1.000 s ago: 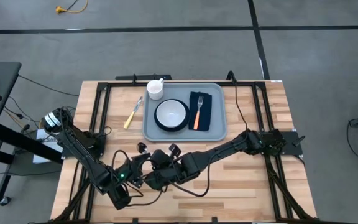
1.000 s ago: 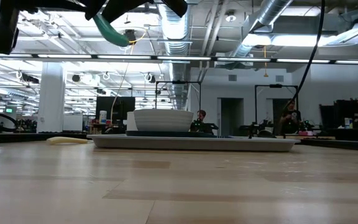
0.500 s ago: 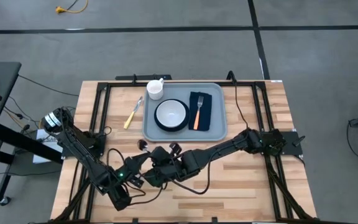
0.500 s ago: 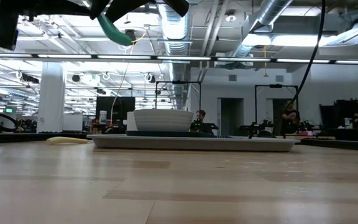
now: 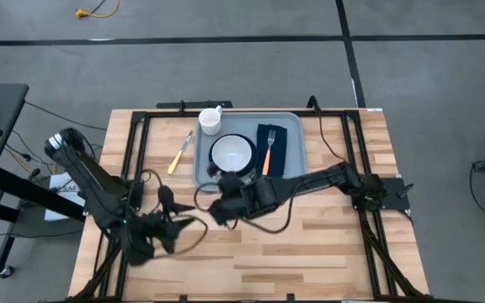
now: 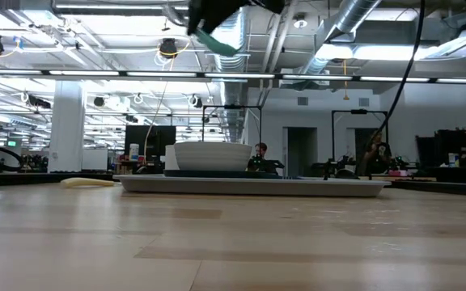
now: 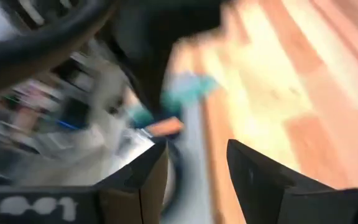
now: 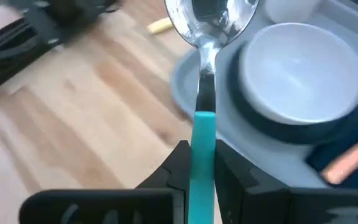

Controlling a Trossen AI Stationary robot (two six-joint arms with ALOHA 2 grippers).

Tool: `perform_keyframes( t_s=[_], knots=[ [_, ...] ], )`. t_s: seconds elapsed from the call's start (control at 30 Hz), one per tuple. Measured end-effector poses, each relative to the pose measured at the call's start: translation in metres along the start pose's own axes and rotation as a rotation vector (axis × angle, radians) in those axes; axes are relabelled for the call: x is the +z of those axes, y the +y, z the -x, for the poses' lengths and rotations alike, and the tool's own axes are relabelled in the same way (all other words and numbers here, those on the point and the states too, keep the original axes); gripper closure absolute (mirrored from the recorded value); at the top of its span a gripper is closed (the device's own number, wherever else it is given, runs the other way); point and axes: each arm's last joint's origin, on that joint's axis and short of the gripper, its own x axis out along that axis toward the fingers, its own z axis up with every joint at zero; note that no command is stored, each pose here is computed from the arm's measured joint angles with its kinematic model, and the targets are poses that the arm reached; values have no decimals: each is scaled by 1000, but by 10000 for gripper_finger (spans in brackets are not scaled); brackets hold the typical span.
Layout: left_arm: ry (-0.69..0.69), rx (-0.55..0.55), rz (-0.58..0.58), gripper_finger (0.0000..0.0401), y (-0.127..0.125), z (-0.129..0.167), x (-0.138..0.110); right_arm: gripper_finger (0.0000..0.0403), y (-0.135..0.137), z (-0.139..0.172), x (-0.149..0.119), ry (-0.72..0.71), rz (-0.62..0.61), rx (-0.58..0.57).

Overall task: Set up tray
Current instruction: Put the blue spoon to the left of the orange fork on the blue napkin on the gray tray

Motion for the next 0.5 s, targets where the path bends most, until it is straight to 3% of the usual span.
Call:
perform_keyframes(
  t_s=[0.07,0.27,0.5],
  knots=[
    [13,-69,80,243,16,9,-7,372,-14,7,7,19,-17,-40],
    [-103,-115,338,244,55,46,-35,372,-55,17,32,57,-115,-145],
    [-275,-145,594,244,49,52,-93,372,-108,-3,62,222,-242,-232]
  ],
)
